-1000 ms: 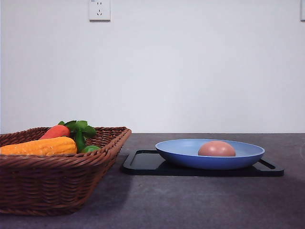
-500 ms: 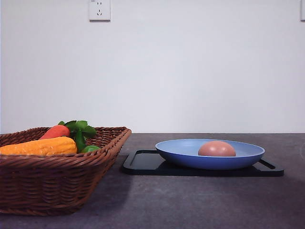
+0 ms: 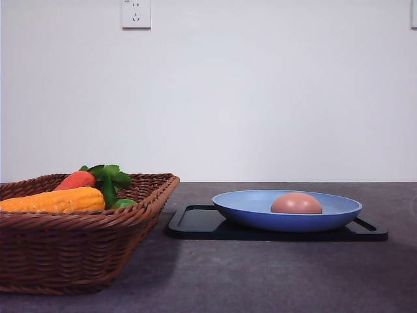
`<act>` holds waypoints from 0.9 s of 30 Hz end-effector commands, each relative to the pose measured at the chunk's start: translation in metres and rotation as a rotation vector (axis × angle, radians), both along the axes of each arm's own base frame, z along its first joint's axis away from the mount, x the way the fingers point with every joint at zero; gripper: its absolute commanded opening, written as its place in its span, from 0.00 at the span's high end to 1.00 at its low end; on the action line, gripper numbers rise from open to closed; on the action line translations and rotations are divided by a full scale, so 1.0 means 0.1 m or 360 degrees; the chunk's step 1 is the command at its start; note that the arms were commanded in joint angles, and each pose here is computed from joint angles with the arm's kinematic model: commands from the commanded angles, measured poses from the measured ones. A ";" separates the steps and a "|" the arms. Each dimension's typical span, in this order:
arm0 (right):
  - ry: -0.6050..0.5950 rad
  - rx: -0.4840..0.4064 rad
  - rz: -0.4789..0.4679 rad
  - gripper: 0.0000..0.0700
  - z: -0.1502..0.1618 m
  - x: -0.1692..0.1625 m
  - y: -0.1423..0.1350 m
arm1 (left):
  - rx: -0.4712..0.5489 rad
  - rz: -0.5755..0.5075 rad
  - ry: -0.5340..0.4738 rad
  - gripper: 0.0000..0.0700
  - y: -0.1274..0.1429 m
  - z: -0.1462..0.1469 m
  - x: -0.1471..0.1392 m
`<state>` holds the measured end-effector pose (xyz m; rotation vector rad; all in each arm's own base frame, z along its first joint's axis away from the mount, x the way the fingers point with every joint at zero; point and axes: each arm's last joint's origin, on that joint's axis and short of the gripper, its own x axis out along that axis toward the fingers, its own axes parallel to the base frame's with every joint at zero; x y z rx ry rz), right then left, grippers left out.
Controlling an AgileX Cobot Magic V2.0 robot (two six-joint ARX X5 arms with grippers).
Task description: Transfer egg from basket to plate and serve
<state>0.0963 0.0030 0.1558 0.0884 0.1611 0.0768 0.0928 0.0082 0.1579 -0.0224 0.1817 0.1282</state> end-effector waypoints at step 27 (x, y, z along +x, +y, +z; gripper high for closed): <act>-0.0011 0.0015 -0.0005 1.00 -0.01 0.00 0.00 | -0.0008 0.0004 0.0053 1.00 0.00 -0.09 0.01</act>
